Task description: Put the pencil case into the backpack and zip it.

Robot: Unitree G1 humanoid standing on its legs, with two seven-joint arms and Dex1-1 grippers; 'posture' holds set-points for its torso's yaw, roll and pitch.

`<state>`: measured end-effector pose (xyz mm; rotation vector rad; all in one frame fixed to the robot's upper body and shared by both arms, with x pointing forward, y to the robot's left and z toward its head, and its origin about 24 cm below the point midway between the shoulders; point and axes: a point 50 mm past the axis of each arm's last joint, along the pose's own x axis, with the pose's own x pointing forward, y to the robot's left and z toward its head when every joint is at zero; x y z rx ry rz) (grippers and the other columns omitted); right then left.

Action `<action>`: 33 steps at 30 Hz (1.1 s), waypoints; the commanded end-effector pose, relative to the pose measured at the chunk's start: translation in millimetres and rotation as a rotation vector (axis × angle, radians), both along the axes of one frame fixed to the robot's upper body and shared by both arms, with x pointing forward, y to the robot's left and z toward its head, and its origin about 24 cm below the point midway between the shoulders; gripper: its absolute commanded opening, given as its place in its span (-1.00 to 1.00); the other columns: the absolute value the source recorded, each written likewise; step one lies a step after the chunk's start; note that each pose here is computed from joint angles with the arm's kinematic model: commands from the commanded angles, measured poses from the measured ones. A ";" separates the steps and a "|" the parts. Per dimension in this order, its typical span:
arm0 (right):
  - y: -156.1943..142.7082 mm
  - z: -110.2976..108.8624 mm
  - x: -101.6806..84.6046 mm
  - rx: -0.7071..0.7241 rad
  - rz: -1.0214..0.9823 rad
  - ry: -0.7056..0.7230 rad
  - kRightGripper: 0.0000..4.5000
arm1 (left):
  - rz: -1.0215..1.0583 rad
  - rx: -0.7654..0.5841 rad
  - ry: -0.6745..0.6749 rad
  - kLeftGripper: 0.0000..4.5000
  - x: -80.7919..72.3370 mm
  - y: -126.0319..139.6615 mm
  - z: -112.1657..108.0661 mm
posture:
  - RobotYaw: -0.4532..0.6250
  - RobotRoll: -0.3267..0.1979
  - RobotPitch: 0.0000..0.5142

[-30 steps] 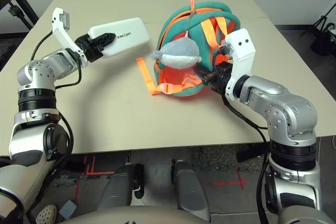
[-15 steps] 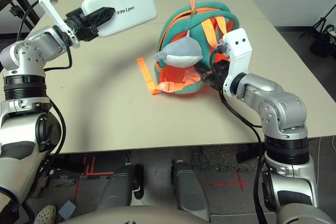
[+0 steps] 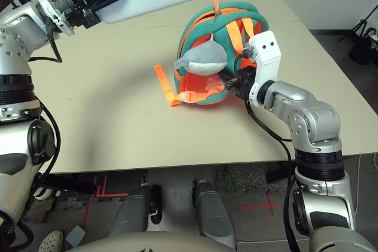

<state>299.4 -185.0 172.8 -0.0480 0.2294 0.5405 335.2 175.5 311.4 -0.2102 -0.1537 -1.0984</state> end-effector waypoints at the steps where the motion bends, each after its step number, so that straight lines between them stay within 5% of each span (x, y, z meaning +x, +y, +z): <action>1: -0.1 -16.5 0.8 -0.013 -0.010 0.080 -0.80 | -0.067 0.002 -0.028 -0.46 -9.2 -4.0 7.2 | -0.45 0.25 -0.44; 24: -0.8 -15.6 3.4 -0.022 -0.020 0.070 -0.80 | -0.027 0.221 0.025 -0.46 0.8 -6.8 -24.0 | -0.46 0.25 -0.45; 33: 0.2 -14.5 4.8 -0.025 -0.020 0.065 -0.80 | -0.062 0.410 0.045 -0.46 0.5 -8.0 -48.6 | -0.46 0.25 -0.43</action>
